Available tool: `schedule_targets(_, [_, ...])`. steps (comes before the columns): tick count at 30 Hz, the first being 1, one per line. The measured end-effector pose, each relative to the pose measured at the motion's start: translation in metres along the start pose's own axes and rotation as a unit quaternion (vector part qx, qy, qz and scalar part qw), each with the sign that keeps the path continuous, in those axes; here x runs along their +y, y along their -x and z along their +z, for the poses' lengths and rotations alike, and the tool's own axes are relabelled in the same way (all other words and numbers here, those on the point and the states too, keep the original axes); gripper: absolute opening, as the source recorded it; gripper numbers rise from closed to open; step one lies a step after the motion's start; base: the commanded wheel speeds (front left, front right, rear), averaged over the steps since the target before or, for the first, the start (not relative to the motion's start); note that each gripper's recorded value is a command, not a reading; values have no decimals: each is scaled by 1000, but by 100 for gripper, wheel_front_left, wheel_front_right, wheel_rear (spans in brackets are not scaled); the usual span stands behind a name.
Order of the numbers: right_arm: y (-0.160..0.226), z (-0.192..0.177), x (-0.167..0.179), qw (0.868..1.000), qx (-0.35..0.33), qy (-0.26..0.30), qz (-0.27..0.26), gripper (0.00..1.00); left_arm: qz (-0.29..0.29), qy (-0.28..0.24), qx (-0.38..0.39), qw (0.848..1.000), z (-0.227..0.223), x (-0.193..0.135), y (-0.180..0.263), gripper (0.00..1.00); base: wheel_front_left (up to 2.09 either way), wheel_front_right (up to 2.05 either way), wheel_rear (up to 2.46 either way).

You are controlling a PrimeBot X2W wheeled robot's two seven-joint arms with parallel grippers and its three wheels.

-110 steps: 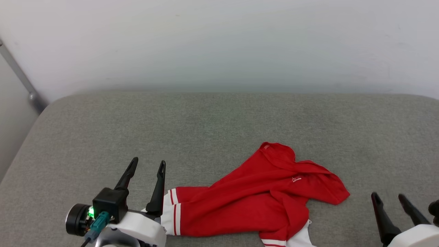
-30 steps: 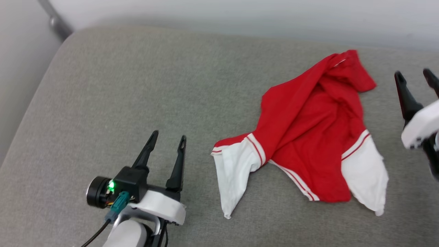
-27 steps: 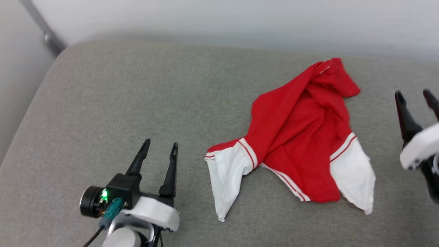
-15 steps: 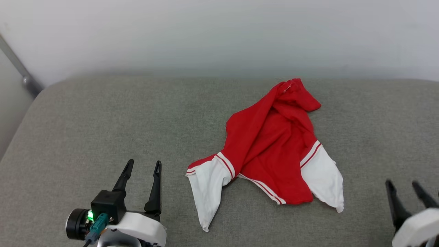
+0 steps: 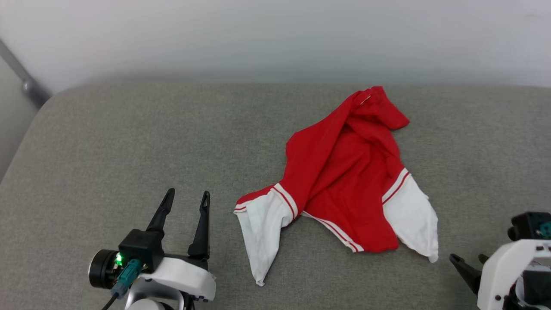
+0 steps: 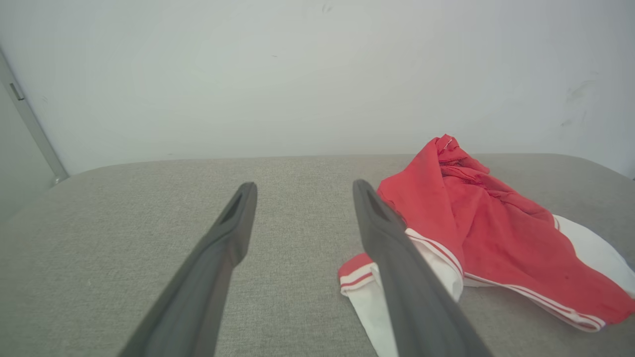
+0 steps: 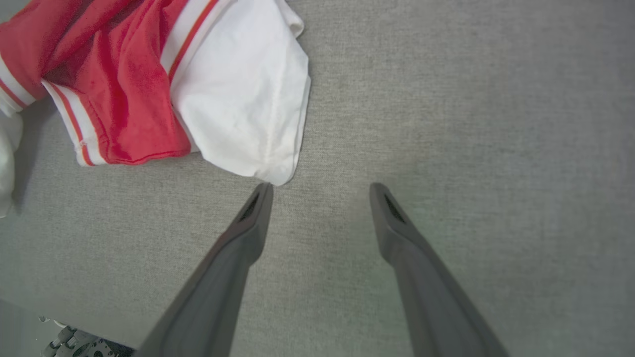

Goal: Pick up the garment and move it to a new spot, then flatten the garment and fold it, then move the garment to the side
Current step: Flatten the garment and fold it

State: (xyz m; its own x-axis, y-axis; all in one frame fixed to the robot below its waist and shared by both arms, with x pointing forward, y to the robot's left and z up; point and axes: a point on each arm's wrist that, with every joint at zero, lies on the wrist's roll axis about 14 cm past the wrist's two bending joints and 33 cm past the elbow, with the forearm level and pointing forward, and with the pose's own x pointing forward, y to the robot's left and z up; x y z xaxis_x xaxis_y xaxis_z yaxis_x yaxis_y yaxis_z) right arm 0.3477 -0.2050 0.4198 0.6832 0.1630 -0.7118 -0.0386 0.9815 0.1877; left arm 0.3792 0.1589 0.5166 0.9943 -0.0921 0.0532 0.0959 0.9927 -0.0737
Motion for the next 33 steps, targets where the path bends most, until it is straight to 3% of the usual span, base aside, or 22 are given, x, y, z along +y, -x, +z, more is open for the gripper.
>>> schedule_targets(7, [-38, 2, 20, 997, 65, 30, 30, 100, 3, 3, 9, 1000, -10, 2, -10, 100, 0, 0, 0])
schedule_targets(14, [-62, -23, 32, 990, 131, 30, 47, 100, 12, 6, 23, 1000, -21, 8, -11, 100, 0, 0, 0])
schedule_targets(15, [-64, -24, 32, 989, 136, 28, 48, 80, 12, 6, 23, 1000, -22, 8, -11, 100, 0, 0, 0])
schedule_targets(16, [-65, -26, 32, 989, 139, 26, 50, 80, 13, 6, 24, 1000, -22, 8, -11, 100, 0, 0, 0])
schedule_targets(18, [-67, -26, 32, 988, 143, 25, 50, 8, 14, 6, 25, 1000, -24, 9, -11, 100, 0, 0, 0])
schedule_targets(19, [-68, -26, 32, 988, 141, 25, 50, 0, 13, 5, 25, 1000, -24, 9, -11, 100, 0, 0, 0])
schedule_targets(27, [-61, -10, 30, 993, 100, 31, 51, 0, -18, 6, 59, 998, -30, 1, -7, 100, 0, 0, 0])
schedule_targets(33, [-43, 5, 26, 996, 60, 43, 41, 0, -114, -15, 149, 982, -36, -29, -3, 100, 0, 0, 0])
